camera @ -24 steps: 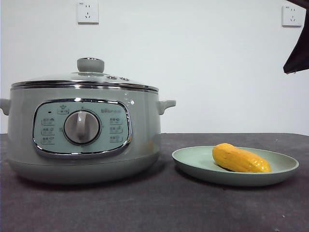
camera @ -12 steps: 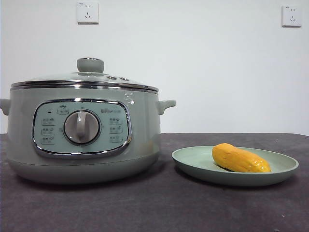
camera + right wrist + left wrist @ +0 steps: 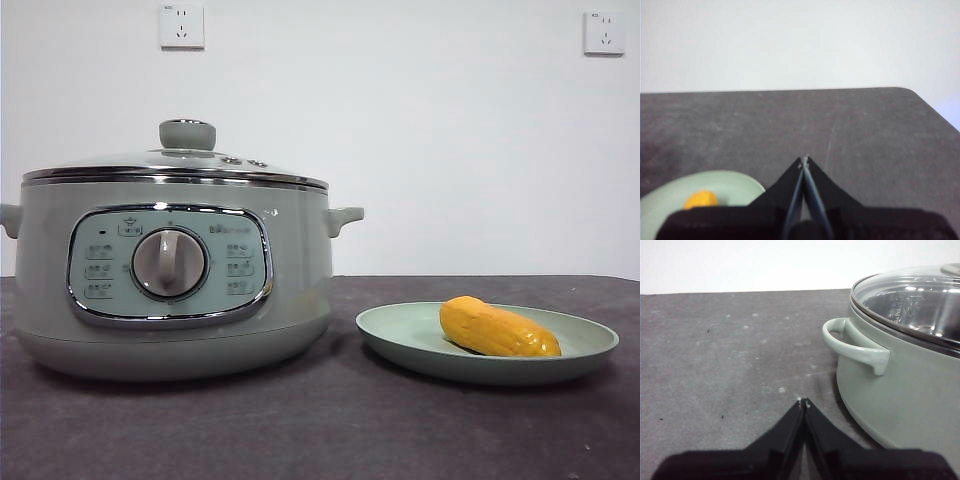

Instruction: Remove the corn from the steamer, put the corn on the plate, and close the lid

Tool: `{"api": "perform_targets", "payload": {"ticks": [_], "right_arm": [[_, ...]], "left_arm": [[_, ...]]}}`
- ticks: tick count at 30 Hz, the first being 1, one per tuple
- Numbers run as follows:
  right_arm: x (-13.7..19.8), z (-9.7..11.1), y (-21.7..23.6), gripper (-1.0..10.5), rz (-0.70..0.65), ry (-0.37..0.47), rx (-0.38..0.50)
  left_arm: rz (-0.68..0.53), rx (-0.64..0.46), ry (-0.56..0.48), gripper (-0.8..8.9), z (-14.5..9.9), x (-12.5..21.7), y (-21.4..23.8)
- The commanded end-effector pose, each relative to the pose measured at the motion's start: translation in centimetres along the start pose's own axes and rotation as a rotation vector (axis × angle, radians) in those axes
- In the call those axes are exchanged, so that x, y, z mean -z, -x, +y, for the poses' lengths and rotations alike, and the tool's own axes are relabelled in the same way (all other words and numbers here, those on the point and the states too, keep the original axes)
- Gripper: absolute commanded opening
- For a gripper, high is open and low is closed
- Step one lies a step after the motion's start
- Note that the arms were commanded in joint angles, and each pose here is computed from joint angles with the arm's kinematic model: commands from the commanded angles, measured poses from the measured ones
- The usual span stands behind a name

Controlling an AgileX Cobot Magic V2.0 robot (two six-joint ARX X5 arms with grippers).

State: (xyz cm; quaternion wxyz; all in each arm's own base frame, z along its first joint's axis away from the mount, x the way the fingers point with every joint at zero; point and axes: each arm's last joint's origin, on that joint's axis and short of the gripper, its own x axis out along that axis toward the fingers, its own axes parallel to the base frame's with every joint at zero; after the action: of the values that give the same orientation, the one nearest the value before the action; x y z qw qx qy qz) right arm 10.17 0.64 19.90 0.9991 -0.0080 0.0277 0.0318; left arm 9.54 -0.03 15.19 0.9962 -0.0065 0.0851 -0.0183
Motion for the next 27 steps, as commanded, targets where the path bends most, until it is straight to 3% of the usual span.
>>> {"api": "perform_targets", "payload": {"ticks": [1, 7, 13, 18, 27], "right_arm": [[1.7, -0.1, 0.0, 0.0, 0.010, 0.010, 0.009], [4.1, 0.0, 0.0, 0.0, 0.023, 0.006, 0.009], [5.1, -0.1, 0.3, 0.0, 0.120, 0.006, 0.016], [5.2, 0.0, 0.2, 0.0, 0.134, -0.048, -0.001], [5.3, 0.0, 0.2, 0.0, 0.144, -0.048, 0.003]], "left_arm": [[0.010, 0.000, -0.007, -0.03, 0.0, 0.5, -0.1], [0.010, 0.000, -0.007, -0.03, 0.0, 0.5, -0.1], [0.009, 0.000, -0.007, -0.03, 0.0, 0.4, -0.1], [0.009, 0.001, -0.007, -0.03, 0.0, 0.4, -0.1], [0.009, 0.001, -0.007, -0.03, 0.0, 0.4, -0.1]]}}
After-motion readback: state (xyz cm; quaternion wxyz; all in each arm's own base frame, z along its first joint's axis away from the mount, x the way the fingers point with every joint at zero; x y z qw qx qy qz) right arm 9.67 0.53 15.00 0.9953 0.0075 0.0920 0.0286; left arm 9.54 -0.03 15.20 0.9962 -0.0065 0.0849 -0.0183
